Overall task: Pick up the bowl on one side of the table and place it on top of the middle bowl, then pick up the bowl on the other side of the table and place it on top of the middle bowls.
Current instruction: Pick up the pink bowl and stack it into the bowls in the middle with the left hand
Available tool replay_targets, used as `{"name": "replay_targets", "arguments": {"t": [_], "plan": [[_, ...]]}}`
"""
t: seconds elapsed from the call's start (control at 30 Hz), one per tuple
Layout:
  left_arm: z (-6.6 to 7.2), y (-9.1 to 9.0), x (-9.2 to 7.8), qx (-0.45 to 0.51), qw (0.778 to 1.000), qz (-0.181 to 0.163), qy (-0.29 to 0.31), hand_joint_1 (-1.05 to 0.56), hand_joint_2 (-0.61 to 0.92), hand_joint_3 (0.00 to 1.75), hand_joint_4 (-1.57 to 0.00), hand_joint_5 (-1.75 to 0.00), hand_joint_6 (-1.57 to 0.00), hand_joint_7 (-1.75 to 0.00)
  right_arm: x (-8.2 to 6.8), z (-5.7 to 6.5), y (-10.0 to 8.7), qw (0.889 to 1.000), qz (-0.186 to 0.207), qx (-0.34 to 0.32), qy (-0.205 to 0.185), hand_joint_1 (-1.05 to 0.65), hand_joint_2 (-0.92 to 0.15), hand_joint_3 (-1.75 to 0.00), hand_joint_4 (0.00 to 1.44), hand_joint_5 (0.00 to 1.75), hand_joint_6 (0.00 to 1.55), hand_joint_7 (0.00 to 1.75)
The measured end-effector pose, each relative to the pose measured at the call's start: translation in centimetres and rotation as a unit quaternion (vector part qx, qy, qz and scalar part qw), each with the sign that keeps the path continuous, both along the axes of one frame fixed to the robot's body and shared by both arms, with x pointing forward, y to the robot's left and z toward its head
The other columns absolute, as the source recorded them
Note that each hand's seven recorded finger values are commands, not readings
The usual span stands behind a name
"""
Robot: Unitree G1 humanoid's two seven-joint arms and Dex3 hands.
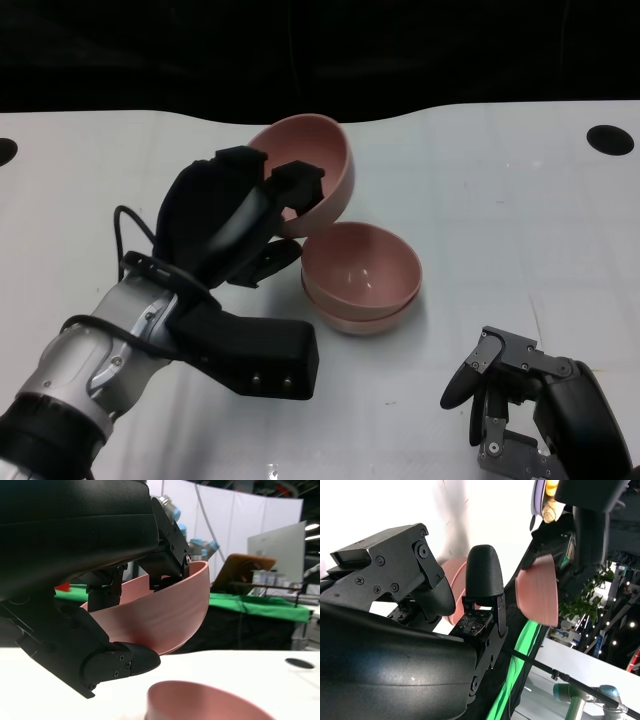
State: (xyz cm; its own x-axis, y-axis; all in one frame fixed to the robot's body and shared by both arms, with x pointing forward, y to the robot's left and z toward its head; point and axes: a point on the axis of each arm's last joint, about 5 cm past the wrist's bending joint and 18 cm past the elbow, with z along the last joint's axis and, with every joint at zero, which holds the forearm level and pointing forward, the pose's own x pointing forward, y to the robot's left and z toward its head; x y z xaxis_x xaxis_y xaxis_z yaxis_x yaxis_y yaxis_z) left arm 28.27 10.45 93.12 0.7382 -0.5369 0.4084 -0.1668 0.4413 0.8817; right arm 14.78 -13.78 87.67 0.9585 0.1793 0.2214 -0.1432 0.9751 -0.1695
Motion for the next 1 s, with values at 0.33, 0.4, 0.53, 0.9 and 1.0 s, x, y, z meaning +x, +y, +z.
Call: {"name": "replay_targets", "arguments": {"t": [0.33, 0.4, 0.53, 0.9, 1.0], "plan": [[1.0, -1.7, 0.6, 0.043, 0.995, -0.089, 0.018, -0.23, 0.61, 0.88, -0.87, -1.75, -0.79, -1.59, -0.2, -0.1, 0.2, 1.000, 0.003, 0.001, 0.003, -0.01, -0.28, -1.59, 0.89, 1.75, 0.81, 1.43], [0.9, -1.8, 0.7, 0.061, 0.993, -0.101, 0.026, -0.24, 0.64, 0.79, -0.87, -1.75, -0.77, -1.61, -0.2, -0.1, 0.2, 1.000, 0.003, 0.001, 0.003, -0.01, -0.28, -1.59, 0.89, 1.75, 0.81, 1.43], [0.8, -1.9, 1.2, 0.102, 0.987, -0.113, 0.042, -0.24, 0.73, 0.58, -0.85, -1.75, -0.71, -1.67, -0.2, -0.1, 0.2, 1.000, 0.003, 0.001, 0.003, -0.01, -0.28, -1.58, 0.89, 1.75, 0.81, 1.43], [0.5, -2.3, 1.4, 0.159, 0.974, -0.135, 0.086, -0.24, 0.75, 0.52, -0.82, -1.75, -0.73, -1.55, -0.2, -0.1, 0.2, 1.000, 0.004, 0.001, 0.005, -0.02, -0.29, -1.57, 0.89, 1.75, 0.81, 1.43], [0.4, -2.4, 1.4, 0.165, 0.972, -0.137, 0.095, -0.25, 0.78, 0.43, -0.81, -1.75, -0.76, -1.43, -0.2, -0.1, 0.2, 1.000, 0.004, 0.000, 0.005, -0.02, -0.29, -1.58, 0.89, 1.75, 0.81, 1.44]]}}
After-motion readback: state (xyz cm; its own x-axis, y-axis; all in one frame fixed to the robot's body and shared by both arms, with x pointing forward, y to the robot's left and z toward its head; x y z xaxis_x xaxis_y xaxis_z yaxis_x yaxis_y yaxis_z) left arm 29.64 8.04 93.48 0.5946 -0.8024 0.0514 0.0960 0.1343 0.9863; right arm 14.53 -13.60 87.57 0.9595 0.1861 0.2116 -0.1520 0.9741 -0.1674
